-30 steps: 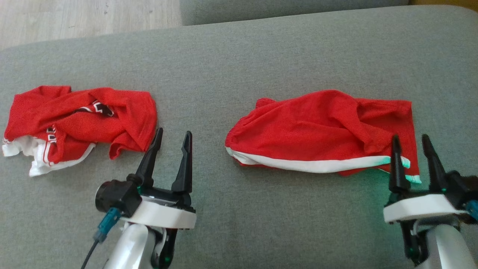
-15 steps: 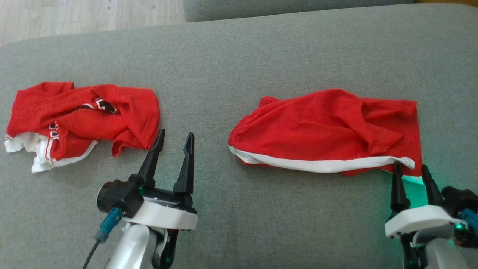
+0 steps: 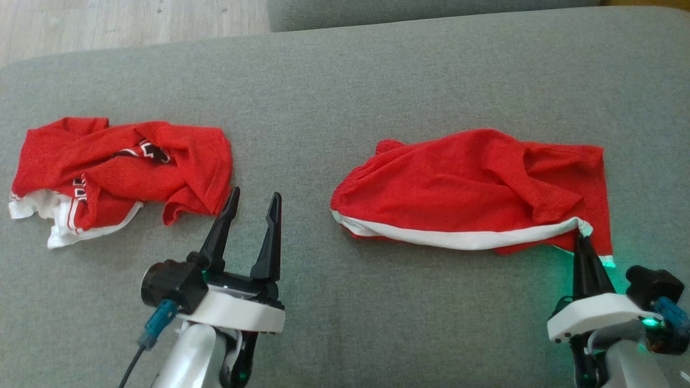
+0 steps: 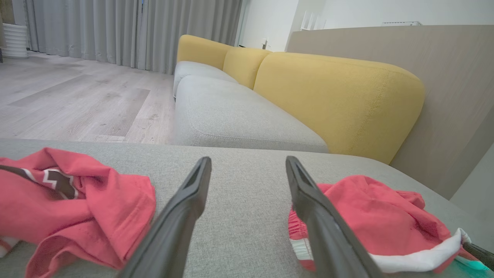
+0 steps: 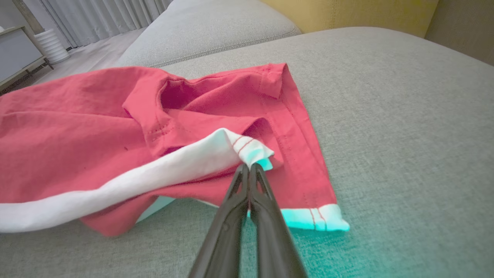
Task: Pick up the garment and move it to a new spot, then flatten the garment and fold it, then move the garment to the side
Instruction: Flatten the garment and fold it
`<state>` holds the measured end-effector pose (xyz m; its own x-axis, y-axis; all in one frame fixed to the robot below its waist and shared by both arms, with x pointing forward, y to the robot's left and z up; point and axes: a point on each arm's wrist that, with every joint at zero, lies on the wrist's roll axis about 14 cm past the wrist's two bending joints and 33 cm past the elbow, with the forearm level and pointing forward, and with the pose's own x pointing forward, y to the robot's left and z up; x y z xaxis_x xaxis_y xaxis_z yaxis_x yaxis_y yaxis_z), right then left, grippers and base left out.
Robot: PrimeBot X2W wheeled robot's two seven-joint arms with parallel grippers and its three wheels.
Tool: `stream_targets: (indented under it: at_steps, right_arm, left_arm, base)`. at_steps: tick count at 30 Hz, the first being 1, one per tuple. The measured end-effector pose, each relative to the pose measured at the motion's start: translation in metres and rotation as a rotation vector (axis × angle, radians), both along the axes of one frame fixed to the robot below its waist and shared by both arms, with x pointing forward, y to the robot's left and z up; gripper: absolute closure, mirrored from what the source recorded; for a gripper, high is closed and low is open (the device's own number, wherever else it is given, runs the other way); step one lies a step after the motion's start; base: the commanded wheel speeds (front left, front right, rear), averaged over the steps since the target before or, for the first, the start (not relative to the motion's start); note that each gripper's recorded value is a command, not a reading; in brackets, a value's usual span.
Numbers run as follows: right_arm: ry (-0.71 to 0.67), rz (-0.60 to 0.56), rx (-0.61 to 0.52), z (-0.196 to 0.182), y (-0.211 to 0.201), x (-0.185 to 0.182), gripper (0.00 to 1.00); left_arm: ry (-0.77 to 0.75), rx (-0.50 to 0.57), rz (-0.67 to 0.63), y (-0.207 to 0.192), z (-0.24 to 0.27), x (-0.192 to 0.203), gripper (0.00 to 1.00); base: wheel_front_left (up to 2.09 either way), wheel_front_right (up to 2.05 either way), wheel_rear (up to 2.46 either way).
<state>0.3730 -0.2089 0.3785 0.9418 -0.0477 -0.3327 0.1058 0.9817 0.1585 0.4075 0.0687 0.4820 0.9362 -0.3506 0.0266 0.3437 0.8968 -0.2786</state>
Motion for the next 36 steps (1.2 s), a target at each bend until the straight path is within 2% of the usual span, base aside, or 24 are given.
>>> stream_targets:
  at_steps: [6, 17, 21, 22, 23, 27, 32, 36]
  right_arm:
    - [-0.019, -0.007, -0.023, 0.005, -0.005, 0.001, 1.00]
    - [-0.080, -0.108, -0.076, 0.024, -0.042, 0.002, 1.00]
    - [-0.079, -0.097, -0.075, 0.024, -0.039, 0.002, 1.00]
    - [-0.080, -0.098, -0.076, 0.025, -0.039, 0.002, 0.33]
    - [-0.084, -0.102, -0.076, 0.026, -0.040, 0.002, 0.00]
    - [-0.133, -0.099, -0.091, 0.041, -0.042, 0.007, 0.00]
    - [-0.332, -0.071, -0.074, 0.099, -0.030, 0.027, 0.00]
    - [-0.315, -0.049, -0.065, 0.093, -0.022, 0.017, 0.00]
  left_arm:
    - [-0.001, 0.000, -0.004, -0.001, 0.000, 0.000, 0.00]
    - [-0.006, -0.001, -0.010, -0.004, 0.002, 0.000, 0.00]
    - [-0.010, -0.001, -0.010, -0.003, 0.004, 0.000, 0.00]
    - [-0.011, -0.001, -0.009, -0.003, 0.004, 0.000, 0.00]
    - [-0.012, -0.001, -0.009, -0.003, 0.004, -0.001, 0.00]
    - [-0.019, 0.000, -0.005, -0.002, 0.007, -0.001, 0.00]
    - [-0.025, 0.000, -0.001, -0.001, 0.009, -0.001, 0.00]
    - [-0.036, -0.002, 0.001, 0.000, 0.013, -0.002, 0.00]
  base:
    - [0.00, 0.00, 0.00]
    - [0.00, 0.00, 0.00]
    - [0.00, 0.00, 0.00]
    - [0.00, 0.00, 0.00]
    - [0.00, 0.00, 0.00]
    - [0.00, 0.00, 0.00]
    - [0.00, 0.00, 0.00]
    - [0.00, 0.00, 0.00]
